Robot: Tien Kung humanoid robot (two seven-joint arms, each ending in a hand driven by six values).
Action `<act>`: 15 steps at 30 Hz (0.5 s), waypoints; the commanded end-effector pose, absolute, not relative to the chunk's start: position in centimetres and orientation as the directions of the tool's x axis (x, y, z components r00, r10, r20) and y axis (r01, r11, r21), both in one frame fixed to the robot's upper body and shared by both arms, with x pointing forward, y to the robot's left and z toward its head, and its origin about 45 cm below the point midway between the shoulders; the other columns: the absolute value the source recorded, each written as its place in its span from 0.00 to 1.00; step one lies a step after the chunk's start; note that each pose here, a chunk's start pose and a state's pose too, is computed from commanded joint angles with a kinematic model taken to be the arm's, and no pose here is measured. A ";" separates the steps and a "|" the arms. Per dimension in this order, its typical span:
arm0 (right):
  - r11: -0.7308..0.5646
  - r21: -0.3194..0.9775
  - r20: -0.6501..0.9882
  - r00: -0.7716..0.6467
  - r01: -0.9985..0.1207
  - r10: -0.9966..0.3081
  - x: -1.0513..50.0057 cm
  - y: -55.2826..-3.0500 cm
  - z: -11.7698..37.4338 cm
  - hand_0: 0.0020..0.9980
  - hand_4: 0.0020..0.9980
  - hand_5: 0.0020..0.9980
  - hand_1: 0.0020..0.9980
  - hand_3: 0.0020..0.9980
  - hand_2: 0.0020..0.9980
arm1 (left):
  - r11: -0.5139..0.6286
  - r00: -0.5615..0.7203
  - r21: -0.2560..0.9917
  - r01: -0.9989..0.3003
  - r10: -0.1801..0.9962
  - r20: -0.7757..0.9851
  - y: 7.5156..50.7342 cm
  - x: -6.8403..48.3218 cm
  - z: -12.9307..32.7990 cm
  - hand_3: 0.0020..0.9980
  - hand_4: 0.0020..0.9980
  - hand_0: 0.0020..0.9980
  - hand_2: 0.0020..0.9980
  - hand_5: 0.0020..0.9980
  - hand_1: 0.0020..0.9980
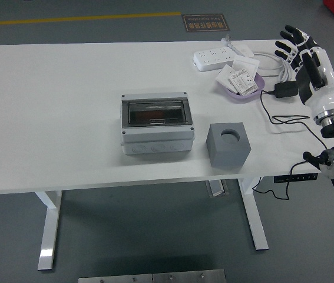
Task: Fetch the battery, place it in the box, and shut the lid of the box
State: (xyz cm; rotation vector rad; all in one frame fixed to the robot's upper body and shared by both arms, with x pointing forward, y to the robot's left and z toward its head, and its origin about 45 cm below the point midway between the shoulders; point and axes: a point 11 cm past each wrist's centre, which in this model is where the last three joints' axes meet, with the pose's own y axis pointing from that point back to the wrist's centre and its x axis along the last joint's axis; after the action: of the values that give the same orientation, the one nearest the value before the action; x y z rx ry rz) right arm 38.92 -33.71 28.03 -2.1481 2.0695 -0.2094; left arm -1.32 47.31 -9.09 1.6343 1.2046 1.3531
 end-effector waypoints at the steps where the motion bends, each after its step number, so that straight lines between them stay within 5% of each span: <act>1: -0.036 -0.204 -0.004 0.037 -0.978 -0.999 38.9 -33.7 28.0 0.84 0.89 0.69 0.83 0.84 0.86 | -0.334 0.027 0.915 0.225 0.941 0.336 47.3 -1.3 -9.1 0.56 0.52 0.57 0.50 0.00 0.59; 15: -0.032 -0.192 0.002 0.032 -0.981 -0.999 39.0 -33.9 27.9 0.84 0.90 0.69 0.84 0.84 0.86 | -0.332 0.024 0.917 0.222 0.942 0.335 47.2 -1.2 -9.1 0.56 0.52 0.57 0.50 0.00 0.59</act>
State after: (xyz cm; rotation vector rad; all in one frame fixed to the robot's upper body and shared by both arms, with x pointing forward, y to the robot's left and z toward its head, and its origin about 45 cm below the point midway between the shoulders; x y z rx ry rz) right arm 38.97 -33.89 27.86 -2.1535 2.0845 -0.2051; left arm -1.15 47.22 -9.13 1.6287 1.2054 1.3557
